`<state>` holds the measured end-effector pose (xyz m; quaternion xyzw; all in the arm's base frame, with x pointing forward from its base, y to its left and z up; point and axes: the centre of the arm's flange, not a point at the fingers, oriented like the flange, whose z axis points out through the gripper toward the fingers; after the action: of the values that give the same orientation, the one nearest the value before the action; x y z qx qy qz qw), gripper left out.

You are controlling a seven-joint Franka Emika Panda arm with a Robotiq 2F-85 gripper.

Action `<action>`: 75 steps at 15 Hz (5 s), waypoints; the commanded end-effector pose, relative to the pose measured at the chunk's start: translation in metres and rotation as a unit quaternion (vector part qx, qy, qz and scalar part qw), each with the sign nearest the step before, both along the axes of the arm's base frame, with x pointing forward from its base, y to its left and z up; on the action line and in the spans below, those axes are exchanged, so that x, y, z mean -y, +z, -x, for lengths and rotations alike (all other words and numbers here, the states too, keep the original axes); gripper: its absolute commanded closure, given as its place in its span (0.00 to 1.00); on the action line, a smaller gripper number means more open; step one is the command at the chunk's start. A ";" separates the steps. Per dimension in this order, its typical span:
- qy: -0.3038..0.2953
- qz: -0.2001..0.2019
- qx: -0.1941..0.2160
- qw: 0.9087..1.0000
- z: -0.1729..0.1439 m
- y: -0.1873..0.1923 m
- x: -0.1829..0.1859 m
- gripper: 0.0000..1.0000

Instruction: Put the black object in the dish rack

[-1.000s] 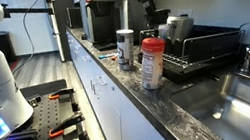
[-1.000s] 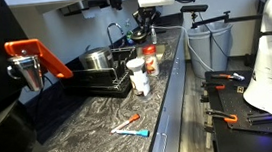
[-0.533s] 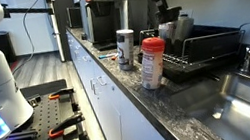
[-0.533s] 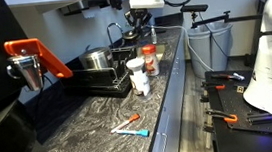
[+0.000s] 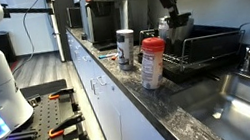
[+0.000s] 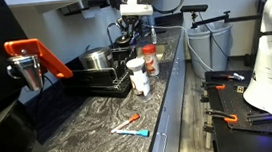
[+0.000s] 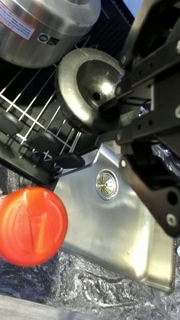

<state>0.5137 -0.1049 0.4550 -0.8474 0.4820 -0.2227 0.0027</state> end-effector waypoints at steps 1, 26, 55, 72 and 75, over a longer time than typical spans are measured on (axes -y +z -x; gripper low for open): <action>-0.007 -0.003 0.002 1.000 -0.032 -0.007 0.002 0.94; -0.029 0.002 -0.047 0.998 -0.085 -0.090 0.006 0.94; -0.041 -0.034 -0.009 0.999 -0.071 -0.053 0.033 0.00; 0.124 -0.015 0.041 0.991 0.052 0.046 0.005 0.00; 0.172 -0.001 0.028 0.985 0.068 0.051 -0.003 0.00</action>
<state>0.4740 -0.1084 0.4979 -0.8934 0.3686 -0.2506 0.0561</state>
